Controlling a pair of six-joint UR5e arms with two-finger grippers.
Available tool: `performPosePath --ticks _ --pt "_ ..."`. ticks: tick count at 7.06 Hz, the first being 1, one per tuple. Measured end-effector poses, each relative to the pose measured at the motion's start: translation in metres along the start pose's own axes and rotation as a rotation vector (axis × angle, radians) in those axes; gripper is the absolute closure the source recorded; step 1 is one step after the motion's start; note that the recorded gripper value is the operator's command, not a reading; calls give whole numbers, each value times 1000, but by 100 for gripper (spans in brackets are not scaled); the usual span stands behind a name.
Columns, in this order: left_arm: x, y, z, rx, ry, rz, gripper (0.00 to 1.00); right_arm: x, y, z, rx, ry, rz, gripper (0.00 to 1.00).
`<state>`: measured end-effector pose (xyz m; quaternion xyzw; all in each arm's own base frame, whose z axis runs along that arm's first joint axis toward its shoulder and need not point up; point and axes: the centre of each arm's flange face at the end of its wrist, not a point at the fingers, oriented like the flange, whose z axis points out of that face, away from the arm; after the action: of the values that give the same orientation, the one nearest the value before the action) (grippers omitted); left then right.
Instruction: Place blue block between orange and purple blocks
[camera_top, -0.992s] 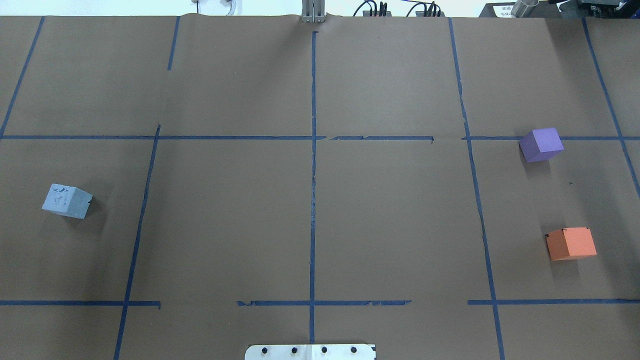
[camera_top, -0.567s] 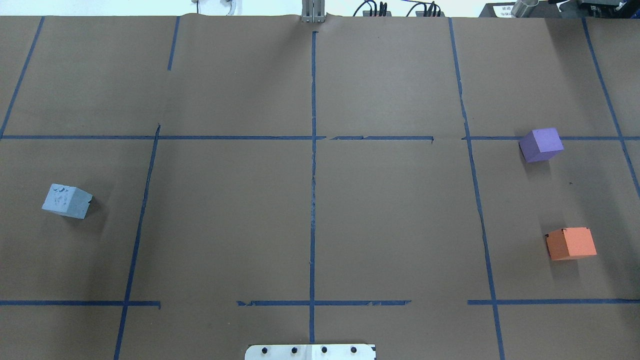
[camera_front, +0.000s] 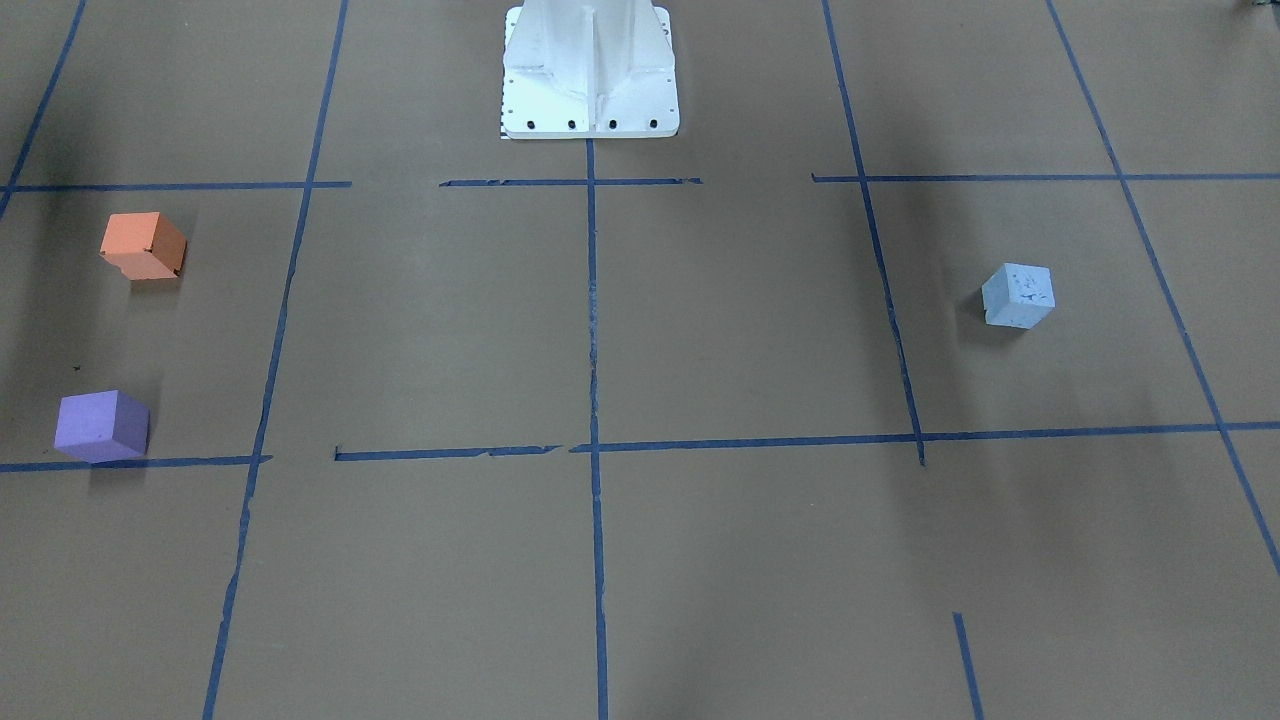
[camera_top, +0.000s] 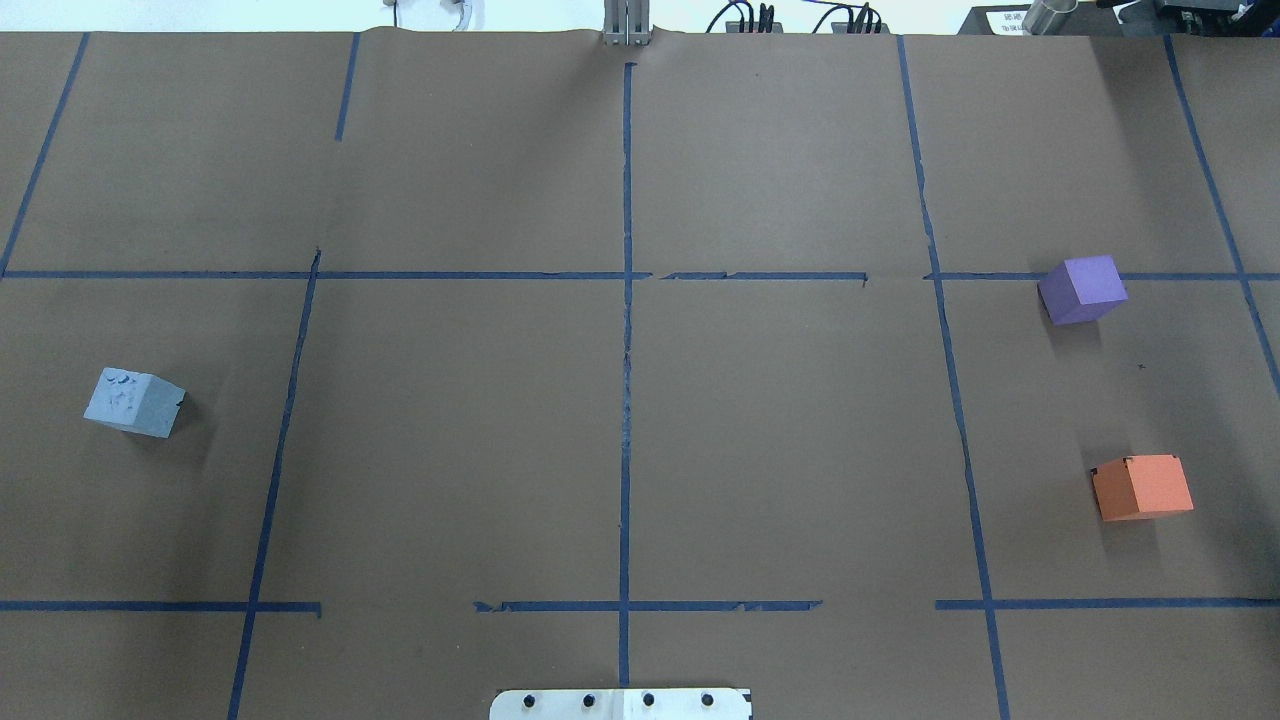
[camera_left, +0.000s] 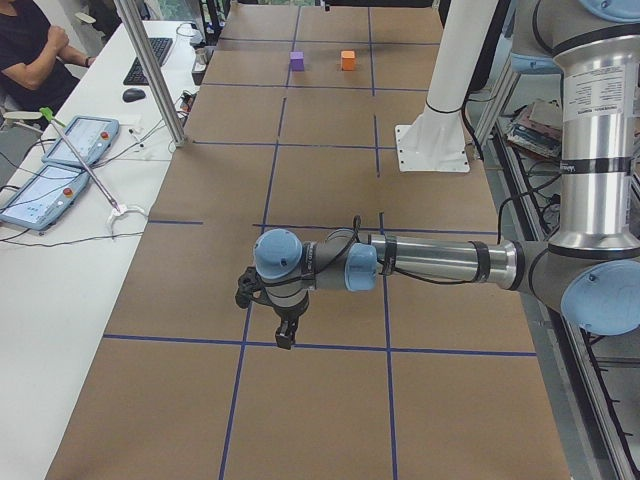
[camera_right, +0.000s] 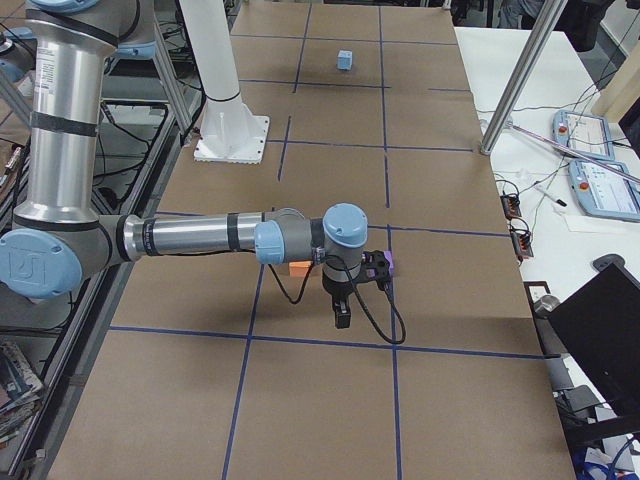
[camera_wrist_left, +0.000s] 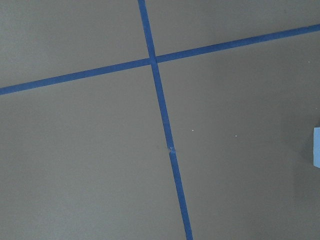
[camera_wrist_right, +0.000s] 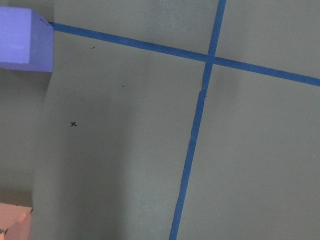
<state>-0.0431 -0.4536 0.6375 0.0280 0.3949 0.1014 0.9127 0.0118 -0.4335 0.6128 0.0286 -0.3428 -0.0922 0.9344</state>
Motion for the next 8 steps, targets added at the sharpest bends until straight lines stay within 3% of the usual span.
performPosePath --ticks 2,5,8 --pt "17 -7 16 -22 20 34 0 -2 -1 -1 2 0 1 0" --pt "92 -34 58 -28 84 12 0 -4 -1 -2 3 -3 -1 0" --pt "203 -39 132 33 30 -105 0 -6 -2 -5 9 -3 -7 0"
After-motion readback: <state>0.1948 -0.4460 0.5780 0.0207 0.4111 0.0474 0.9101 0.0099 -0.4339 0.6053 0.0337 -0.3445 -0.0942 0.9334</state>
